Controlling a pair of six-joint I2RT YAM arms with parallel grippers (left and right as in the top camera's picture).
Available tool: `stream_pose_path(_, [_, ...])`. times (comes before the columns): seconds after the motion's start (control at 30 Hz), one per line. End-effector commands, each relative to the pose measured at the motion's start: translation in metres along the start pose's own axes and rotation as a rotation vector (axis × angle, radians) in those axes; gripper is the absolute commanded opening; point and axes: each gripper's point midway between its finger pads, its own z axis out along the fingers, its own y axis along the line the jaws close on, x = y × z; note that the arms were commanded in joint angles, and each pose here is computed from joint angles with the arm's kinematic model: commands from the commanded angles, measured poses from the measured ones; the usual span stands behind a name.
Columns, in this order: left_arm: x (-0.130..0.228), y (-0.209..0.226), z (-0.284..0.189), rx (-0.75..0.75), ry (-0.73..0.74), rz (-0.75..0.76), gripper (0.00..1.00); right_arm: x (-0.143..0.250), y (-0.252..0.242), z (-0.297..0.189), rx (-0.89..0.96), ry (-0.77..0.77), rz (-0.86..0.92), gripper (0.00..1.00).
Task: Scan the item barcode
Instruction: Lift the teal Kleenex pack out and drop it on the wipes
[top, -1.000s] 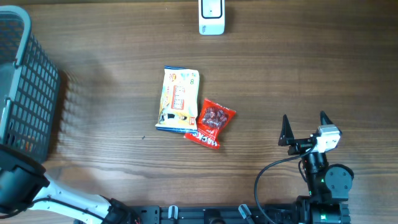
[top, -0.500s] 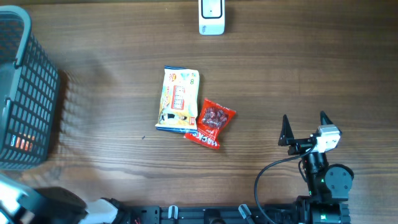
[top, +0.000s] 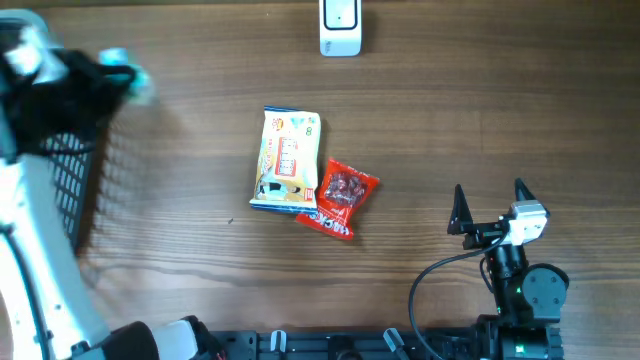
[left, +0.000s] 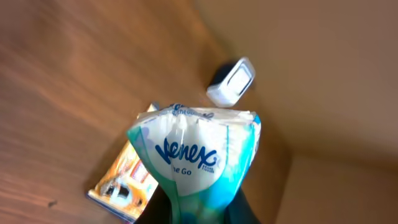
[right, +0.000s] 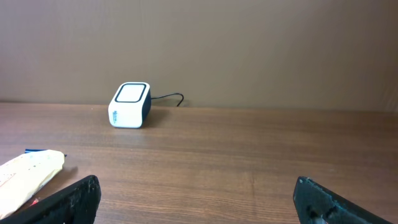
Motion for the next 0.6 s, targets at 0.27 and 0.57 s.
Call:
stream_pose_path(0.27, [0.11, 0.06, 0.165, -0.514, 0.366, 0.239, 0.11, -0.002, -0.003, 0.0, 0.015, -0.009, -0.009, 1.0])
stream_pose_path(0.57, [0.164, 0.091, 0.22, -0.631, 0.554, 0.283, 0.21, -0.002, -0.003, 0.0, 0.015, -0.009, -0.009, 1.0])
